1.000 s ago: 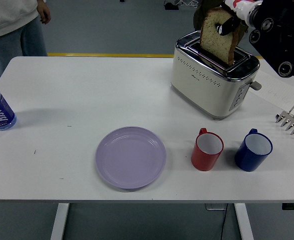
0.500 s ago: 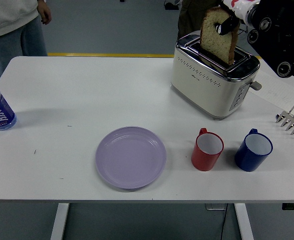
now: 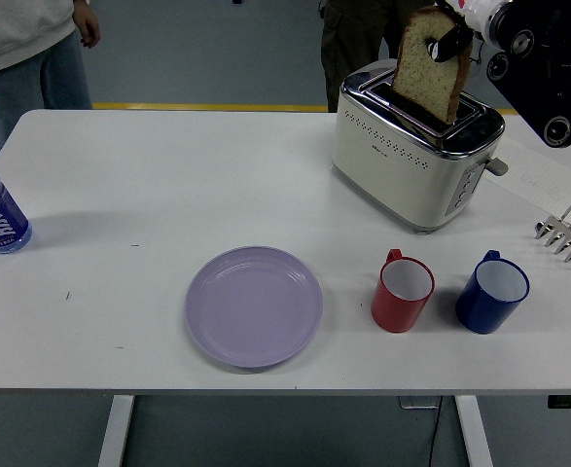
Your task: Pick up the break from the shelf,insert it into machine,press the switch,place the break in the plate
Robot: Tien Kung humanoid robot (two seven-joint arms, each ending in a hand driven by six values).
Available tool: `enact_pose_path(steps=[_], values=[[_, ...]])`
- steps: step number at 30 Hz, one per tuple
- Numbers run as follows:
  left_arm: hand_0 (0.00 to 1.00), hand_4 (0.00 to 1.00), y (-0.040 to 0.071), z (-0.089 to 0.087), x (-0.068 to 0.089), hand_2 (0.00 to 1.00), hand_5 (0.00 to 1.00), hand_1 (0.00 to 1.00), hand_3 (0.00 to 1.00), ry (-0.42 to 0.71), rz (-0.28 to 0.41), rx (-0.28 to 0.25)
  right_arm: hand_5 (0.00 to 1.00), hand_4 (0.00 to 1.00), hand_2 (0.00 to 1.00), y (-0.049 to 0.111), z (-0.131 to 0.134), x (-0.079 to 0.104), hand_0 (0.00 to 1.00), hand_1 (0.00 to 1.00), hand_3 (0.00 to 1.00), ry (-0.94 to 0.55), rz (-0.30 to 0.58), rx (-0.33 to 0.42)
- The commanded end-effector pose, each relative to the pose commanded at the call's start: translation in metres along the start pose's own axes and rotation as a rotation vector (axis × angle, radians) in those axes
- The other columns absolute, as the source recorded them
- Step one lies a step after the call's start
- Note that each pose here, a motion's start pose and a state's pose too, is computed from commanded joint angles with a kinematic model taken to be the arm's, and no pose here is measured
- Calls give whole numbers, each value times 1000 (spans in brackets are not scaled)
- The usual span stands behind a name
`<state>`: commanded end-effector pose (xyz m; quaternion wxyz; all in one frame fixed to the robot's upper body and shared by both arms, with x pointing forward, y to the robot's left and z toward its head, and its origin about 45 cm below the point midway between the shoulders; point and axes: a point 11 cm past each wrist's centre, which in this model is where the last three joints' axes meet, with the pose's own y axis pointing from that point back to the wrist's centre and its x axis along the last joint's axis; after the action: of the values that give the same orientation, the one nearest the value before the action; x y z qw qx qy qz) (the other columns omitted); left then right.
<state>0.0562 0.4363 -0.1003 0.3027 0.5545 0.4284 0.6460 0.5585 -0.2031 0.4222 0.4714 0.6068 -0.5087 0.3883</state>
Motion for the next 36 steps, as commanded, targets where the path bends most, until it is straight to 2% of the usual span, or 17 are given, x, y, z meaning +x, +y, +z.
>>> enact_pose_path(steps=[10, 24, 36], values=[[642, 373, 0, 1, 1, 465, 821, 491, 555, 0, 2, -1, 2, 477, 364, 2, -5, 11, 2, 82, 469, -6, 21, 11], [642, 374, 0, 1, 1, 463, 819, 490, 555, 0, 2, -1, 2, 481, 365, 0, -11, -2, 2, 83, 470, -18, -5, 19], [642, 374, 0, 3, 1, 462, 818, 489, 555, 0, 2, -5, 2, 481, 366, -2, -2, -9, 2, 83, 469, -28, -17, -4]])
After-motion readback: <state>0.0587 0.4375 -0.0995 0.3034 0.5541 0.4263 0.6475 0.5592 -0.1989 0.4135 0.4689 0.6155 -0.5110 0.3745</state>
